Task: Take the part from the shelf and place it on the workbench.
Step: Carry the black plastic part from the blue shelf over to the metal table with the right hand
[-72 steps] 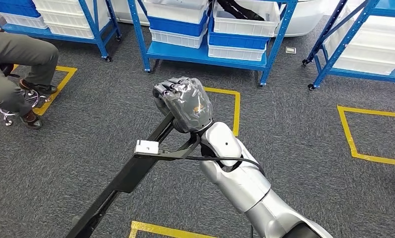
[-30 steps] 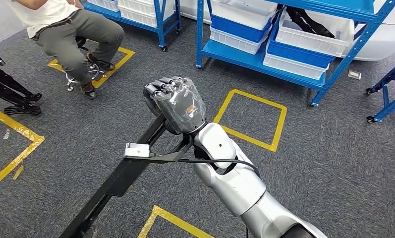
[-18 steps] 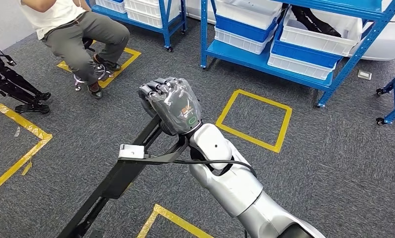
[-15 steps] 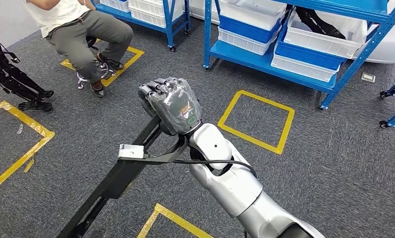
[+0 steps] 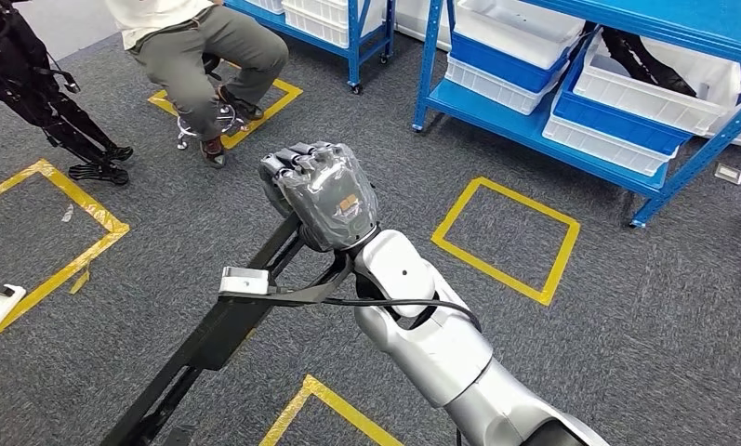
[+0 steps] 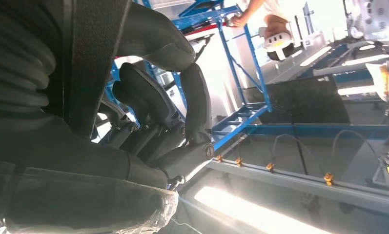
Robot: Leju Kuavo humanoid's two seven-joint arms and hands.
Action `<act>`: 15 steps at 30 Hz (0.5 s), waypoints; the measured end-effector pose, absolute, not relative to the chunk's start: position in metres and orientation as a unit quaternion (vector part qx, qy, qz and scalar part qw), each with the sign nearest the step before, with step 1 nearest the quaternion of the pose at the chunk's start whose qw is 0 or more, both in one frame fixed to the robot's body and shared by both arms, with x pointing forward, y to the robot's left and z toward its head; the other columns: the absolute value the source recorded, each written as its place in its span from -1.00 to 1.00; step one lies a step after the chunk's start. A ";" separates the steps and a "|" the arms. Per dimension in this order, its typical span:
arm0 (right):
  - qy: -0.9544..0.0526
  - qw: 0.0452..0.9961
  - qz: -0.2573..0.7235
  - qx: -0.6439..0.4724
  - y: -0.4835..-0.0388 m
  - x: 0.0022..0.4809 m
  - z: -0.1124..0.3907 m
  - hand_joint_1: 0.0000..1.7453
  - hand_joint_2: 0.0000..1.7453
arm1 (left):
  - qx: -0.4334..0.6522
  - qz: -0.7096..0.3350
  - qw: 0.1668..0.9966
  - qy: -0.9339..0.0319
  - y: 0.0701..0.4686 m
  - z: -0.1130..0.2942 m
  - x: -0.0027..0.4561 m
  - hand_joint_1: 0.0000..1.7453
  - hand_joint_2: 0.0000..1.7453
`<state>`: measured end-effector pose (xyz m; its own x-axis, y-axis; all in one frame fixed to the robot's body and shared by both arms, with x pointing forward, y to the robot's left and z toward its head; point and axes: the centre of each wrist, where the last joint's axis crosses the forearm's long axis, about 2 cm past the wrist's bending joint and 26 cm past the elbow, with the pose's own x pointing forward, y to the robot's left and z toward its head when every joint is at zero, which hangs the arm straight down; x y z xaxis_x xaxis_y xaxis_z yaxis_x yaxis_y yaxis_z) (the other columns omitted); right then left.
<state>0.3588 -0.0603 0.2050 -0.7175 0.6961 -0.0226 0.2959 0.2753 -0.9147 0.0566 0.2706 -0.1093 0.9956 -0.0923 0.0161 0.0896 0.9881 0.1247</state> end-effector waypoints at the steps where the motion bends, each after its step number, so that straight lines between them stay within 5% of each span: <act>1: -0.774 0.195 0.509 -0.321 -0.060 0.359 0.206 1.00 1.00 | 0.062 -0.047 0.997 -0.011 0.271 -0.109 0.057 -1.00 1.00; 15: -0.775 0.191 0.510 -0.321 -0.058 0.357 0.205 1.00 1.00 | 0.072 -0.053 0.996 -0.022 0.271 -0.110 0.055 -1.00 1.00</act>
<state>0.3574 -0.0584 0.2051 -0.7201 0.6931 -0.0312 0.3025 0.2731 -0.9132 0.0545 0.2712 -0.1095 0.9934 -0.1090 0.0355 0.1028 0.9841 0.1448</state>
